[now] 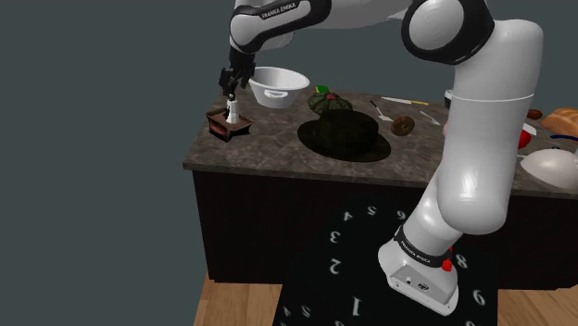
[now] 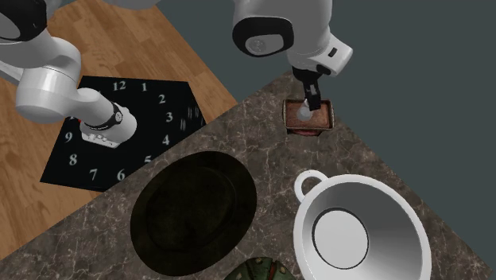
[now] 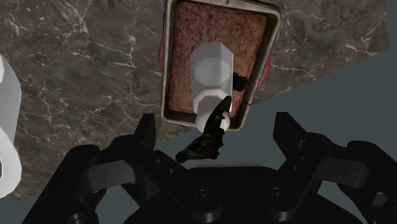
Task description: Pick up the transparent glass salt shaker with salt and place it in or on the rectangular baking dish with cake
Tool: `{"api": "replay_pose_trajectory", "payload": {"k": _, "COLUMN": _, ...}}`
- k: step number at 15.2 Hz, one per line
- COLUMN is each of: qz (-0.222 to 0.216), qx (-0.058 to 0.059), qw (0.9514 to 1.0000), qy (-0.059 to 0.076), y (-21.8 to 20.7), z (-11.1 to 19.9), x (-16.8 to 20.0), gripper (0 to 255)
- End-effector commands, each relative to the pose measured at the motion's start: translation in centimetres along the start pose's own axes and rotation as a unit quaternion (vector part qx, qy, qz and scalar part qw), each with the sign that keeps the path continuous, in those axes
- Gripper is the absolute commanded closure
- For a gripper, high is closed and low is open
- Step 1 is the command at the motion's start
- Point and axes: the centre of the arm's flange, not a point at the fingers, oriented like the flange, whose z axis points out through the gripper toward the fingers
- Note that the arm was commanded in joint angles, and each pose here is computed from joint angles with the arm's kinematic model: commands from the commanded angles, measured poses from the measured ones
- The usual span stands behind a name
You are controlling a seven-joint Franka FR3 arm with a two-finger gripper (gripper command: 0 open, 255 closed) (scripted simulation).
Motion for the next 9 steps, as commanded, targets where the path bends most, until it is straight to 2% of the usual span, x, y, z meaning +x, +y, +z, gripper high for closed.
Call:
{"api": "replay_pose_trajectory", "payload": {"k": 1, "qz": 0.0, "qx": 0.0, "qw": 1.0, "qy": 0.0, "y": 0.0, "z": -2.5, "x": 0.1, "gripper": 0}}
{"api": "replay_pose_trajectory", "payload": {"k": 2, "qz": 0.0, "qx": 0.0, "qw": 1.0, "qy": 0.0, "y": 0.0, "z": -3.5, "x": 0.1, "gripper": 0}}
{"api": "replay_pose_trajectory", "payload": {"k": 9, "qz": 0.0, "qx": 0.0, "qw": 1.0, "qy": 0.0, "y": 0.0, "z": -3.5, "x": 0.1, "gripper": 0}}
